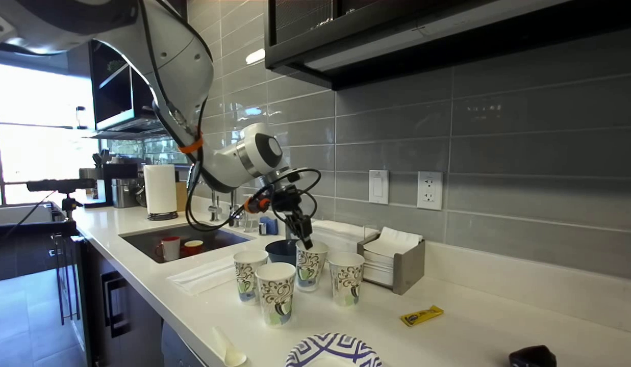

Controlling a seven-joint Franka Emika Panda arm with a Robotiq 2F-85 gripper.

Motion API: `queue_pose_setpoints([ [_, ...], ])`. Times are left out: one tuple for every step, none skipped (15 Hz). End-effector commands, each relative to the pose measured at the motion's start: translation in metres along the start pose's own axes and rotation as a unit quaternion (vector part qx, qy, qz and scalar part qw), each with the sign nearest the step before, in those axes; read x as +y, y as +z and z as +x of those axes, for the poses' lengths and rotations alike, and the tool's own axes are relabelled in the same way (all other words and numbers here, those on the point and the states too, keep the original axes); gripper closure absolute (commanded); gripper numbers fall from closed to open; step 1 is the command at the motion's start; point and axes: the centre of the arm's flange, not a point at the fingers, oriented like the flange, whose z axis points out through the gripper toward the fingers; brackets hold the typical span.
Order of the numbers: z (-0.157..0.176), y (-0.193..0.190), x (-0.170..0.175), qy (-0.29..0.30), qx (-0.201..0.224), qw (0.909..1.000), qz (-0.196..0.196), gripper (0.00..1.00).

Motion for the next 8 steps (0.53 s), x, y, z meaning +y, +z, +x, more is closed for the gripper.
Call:
queue_pose_setpoints([
  [0.0067,0.0001,-0.0104,-0.003,0.008,0.9999,-0.014,0.99],
  [0.0073,-0.0004,-0.0116,-0.004,0.008,0.9999,-0.014,0.99],
  [0.0079,-0.0008,-0.0127,-0.003,0.010,0.9999,-0.012,0.99],
  [0.0084,-0.0005,-0.0135,-0.004,0.009,0.9999,-0.012,0.99],
  [0.0091,0.0001,-0.0146,-0.002,0.009,0.9999,-0.010,0.99],
  [0.0097,0.0008,-0.0153,-0.004,0.010,0.9999,-0.011,0.99],
  [0.0109,0.0028,-0.0156,-0.004,0.011,0.9999,-0.012,0.99],
  [0.0114,0.0048,-0.0159,-0.005,0.011,0.9998,-0.013,0.99],
])
